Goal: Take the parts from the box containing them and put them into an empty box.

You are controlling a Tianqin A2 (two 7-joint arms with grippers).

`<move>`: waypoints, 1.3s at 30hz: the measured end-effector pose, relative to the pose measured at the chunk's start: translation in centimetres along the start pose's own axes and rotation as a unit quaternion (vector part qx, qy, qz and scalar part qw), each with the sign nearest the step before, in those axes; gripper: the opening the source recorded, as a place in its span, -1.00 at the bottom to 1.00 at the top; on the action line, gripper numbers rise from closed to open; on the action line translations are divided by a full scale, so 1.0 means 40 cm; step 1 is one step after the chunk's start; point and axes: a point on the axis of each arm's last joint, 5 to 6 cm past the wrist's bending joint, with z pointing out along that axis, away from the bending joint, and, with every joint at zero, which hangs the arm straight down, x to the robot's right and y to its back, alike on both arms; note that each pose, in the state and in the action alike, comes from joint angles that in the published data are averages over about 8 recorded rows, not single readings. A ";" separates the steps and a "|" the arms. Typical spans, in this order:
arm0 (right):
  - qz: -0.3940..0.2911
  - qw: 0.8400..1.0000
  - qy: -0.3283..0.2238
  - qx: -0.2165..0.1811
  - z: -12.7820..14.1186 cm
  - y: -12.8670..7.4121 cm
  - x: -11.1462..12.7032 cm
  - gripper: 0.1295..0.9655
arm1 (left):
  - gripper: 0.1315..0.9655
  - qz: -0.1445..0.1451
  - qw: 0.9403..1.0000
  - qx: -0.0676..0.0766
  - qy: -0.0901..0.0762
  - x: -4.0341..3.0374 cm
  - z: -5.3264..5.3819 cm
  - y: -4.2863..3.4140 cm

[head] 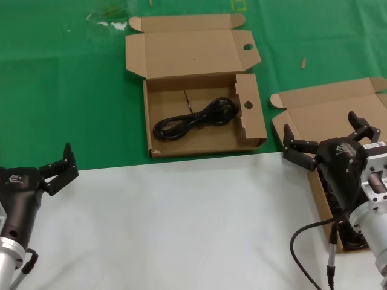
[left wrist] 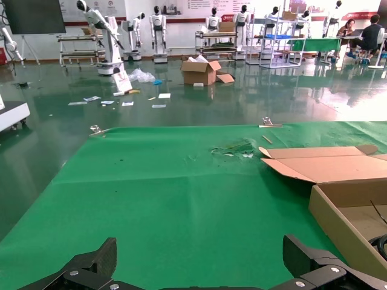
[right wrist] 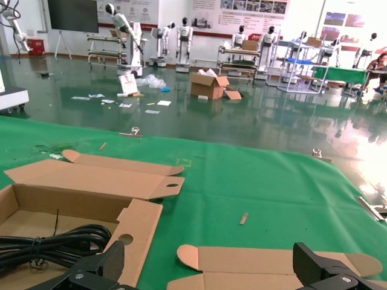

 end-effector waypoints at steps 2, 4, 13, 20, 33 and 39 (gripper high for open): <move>0.000 1.000 0.000 0.000 0.000 0.000 0.000 1.00 | 1.00 0.000 1.000 0.000 0.000 0.000 0.000 0.000; 0.000 1.000 0.000 0.000 0.000 0.000 0.000 1.00 | 1.00 0.000 1.000 0.000 0.000 0.000 0.000 0.000; 0.000 1.000 0.000 0.000 0.000 0.000 0.000 1.00 | 1.00 0.000 1.000 0.000 0.000 0.000 0.000 0.000; 0.000 1.000 0.000 0.000 0.000 0.000 0.000 1.00 | 1.00 0.000 1.000 0.000 0.000 0.000 0.000 0.000; 0.000 1.000 0.000 0.000 0.000 0.000 0.000 1.00 | 1.00 0.000 1.000 0.000 0.000 0.000 0.000 0.000; 0.000 1.000 0.000 0.000 0.000 0.000 0.000 1.00 | 1.00 0.000 1.000 0.000 0.000 0.000 0.000 0.000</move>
